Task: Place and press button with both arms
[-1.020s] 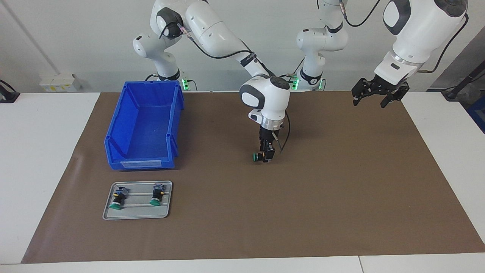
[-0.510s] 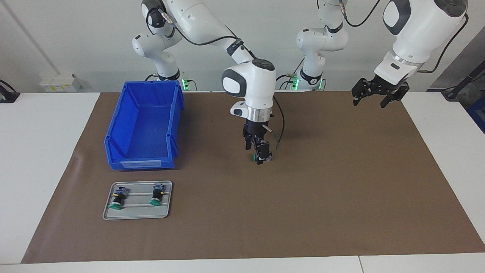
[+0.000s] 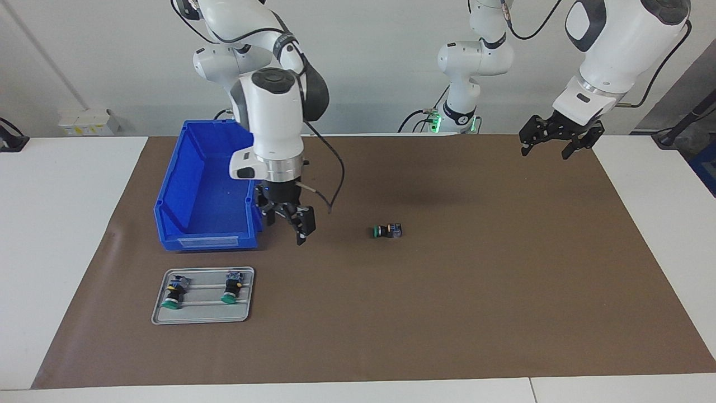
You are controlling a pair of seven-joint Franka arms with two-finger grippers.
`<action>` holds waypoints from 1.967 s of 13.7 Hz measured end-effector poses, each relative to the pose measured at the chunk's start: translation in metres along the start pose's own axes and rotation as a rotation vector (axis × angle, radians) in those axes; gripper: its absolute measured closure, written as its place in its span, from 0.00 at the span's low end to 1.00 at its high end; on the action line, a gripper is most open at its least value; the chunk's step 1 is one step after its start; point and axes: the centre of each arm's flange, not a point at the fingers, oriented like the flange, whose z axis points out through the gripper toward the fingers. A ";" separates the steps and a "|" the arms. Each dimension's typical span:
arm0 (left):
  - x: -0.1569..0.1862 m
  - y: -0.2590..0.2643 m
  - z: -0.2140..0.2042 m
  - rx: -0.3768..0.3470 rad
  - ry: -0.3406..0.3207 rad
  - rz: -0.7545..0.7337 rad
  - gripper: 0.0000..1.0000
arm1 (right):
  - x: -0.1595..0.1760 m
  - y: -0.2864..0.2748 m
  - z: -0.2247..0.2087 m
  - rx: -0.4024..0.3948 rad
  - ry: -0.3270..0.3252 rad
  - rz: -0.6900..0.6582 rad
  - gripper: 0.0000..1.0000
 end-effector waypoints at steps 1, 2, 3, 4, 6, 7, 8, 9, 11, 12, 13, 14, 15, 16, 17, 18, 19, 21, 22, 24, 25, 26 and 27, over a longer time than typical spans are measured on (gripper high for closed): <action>0.000 0.000 0.000 0.000 0.000 0.000 0.00 | 0.021 0.025 -0.009 0.000 -0.019 -0.068 0.00; 0.000 0.000 0.000 0.000 0.000 0.000 0.00 | 0.039 0.049 -0.018 -0.005 -0.032 -0.129 0.00; 0.000 0.000 0.000 0.000 0.000 0.000 0.00 | 0.052 0.071 -0.027 -0.016 -0.044 -0.181 0.00; 0.000 0.000 0.000 0.000 0.000 0.000 0.00 | 0.062 0.090 -0.038 -0.026 -0.053 -0.221 0.00; 0.000 0.000 0.000 0.000 0.000 0.000 0.00 | 0.073 0.121 -0.063 -0.040 -0.068 -0.268 0.00; 0.000 0.000 0.000 0.000 0.000 0.000 0.00 | 0.077 0.135 -0.076 -0.045 -0.072 -0.277 0.00; 0.000 0.000 0.000 0.000 0.000 0.000 0.00 | 0.079 0.149 -0.090 -0.048 -0.074 -0.279 0.00; 0.000 0.000 0.000 0.000 0.000 0.000 0.00 | 0.081 0.161 -0.104 -0.051 -0.077 -0.279 0.00; 0.000 0.000 0.000 0.000 0.000 0.000 0.00 | 0.081 0.186 -0.130 -0.070 -0.110 -0.285 0.00; 0.000 0.000 0.000 0.000 0.000 0.000 0.00 | 0.082 0.199 -0.139 -0.081 -0.132 -0.284 0.00; 0.000 0.000 0.000 0.000 0.000 0.000 0.00 | 0.082 0.209 -0.140 -0.083 -0.155 -0.295 0.00; 0.000 0.000 0.000 0.000 0.000 0.000 0.00 | 0.080 0.213 -0.136 -0.073 -0.173 -0.328 0.00; 0.000 0.000 0.000 0.000 0.000 0.000 0.00 | 0.077 0.212 -0.129 -0.067 -0.183 -0.364 0.00; 0.000 0.000 0.000 0.000 0.000 0.001 0.00 | 0.075 0.210 -0.120 -0.064 -0.189 -0.392 0.00; 0.000 0.003 0.000 0.000 0.000 0.005 0.00 | 0.072 0.207 -0.114 -0.065 -0.198 -0.409 0.00; 0.001 0.008 0.000 0.001 0.000 0.017 0.00 | 0.069 0.206 -0.111 -0.066 -0.206 -0.422 0.00; 0.002 0.014 0.000 0.002 0.006 0.046 0.00 | 0.068 0.206 -0.111 -0.066 -0.214 -0.444 0.00; 0.008 0.031 -0.003 0.010 0.050 0.180 0.00 | 0.066 0.209 -0.119 -0.073 -0.243 -0.472 0.00; 0.011 0.041 -0.003 0.016 0.075 0.242 0.00 | 0.066 0.210 -0.127 -0.076 -0.253 -0.475 0.00; 0.018 0.067 0.003 0.025 0.119 0.361 0.00 | 0.066 0.211 -0.136 -0.076 -0.255 -0.476 0.00; 0.020 0.084 0.005 0.029 0.143 0.425 0.00 | 0.066 0.210 -0.137 -0.075 -0.253 -0.477 0.00; 0.022 0.100 0.007 0.026 0.170 0.491 0.00 | 0.066 0.210 -0.136 -0.076 -0.255 -0.478 0.00; 0.024 0.117 0.009 0.009 0.198 0.564 0.00 | 0.066 0.210 -0.136 -0.077 -0.257 -0.478 0.00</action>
